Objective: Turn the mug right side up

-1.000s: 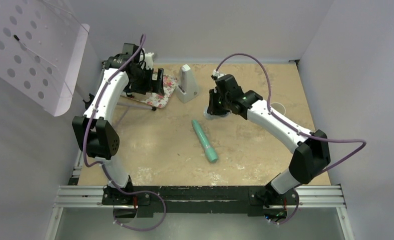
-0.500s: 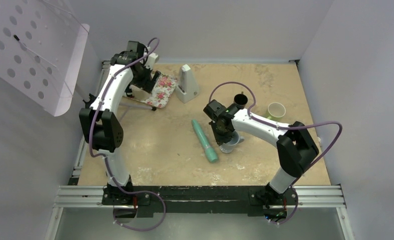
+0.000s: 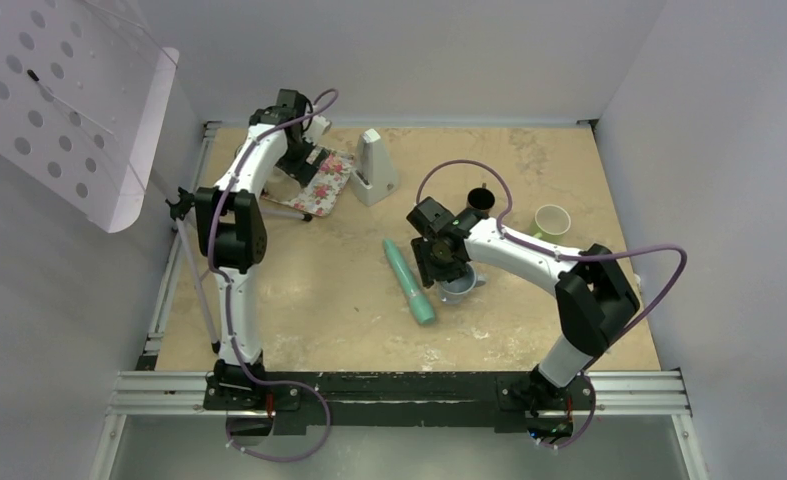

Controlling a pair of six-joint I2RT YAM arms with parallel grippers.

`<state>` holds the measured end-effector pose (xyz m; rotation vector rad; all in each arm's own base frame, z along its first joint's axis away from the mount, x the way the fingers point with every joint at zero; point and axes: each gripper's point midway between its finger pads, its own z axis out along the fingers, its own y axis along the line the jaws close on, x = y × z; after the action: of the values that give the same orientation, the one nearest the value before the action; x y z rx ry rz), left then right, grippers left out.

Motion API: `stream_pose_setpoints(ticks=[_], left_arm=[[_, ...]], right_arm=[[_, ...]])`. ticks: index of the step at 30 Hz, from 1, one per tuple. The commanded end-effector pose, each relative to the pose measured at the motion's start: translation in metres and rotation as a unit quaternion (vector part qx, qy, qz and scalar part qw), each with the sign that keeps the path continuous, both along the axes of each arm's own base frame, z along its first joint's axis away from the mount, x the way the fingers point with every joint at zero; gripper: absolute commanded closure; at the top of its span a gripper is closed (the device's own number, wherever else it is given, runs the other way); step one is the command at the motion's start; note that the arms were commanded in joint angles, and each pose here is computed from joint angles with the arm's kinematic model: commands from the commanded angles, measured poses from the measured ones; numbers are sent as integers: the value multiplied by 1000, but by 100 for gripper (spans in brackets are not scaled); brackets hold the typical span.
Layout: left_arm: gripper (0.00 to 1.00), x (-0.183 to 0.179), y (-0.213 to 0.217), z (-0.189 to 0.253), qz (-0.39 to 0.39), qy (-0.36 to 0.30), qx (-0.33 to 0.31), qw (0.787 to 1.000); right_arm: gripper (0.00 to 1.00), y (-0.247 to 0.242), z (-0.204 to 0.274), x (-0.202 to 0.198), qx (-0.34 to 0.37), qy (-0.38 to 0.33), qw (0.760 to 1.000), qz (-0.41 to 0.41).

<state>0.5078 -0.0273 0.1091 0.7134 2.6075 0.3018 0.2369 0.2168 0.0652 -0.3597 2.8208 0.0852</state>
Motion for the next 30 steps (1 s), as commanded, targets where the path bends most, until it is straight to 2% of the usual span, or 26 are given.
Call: stream_pose_setpoints(ticks=[1,4,9,15,19,22,26,28,30], left_arm=[[5,-4,-17,-9,-5,9,-51,999],[9,-21,-40,-18,-17,44,-111,993],[10,-47,-93,-16,-75,78,-233,966],[9,-47,-126,7,-119,62,-291,947],[6,-44,-131,28,-146,41,-289,945],[2,-42,-120,56,-170,-1,-261,950],[0,-36,-76,76,-195,-61,-172,964],[1,-35,-45,69,-201,-49,-119,971],[7,-35,-16,56,-189,-14,-90,978]], right_arm=[[47,5,33,18,20,-55,998,-15],[47,3,37,20,12,-58,998,-14],[47,2,43,24,12,-70,997,-17],[47,4,41,27,6,-68,998,-9],[47,6,43,29,6,-70,997,-6],[47,6,44,30,6,-72,997,-5],[46,5,43,29,5,-72,997,-5],[46,3,42,29,3,-71,997,-8],[46,4,42,28,5,-73,997,-10]])
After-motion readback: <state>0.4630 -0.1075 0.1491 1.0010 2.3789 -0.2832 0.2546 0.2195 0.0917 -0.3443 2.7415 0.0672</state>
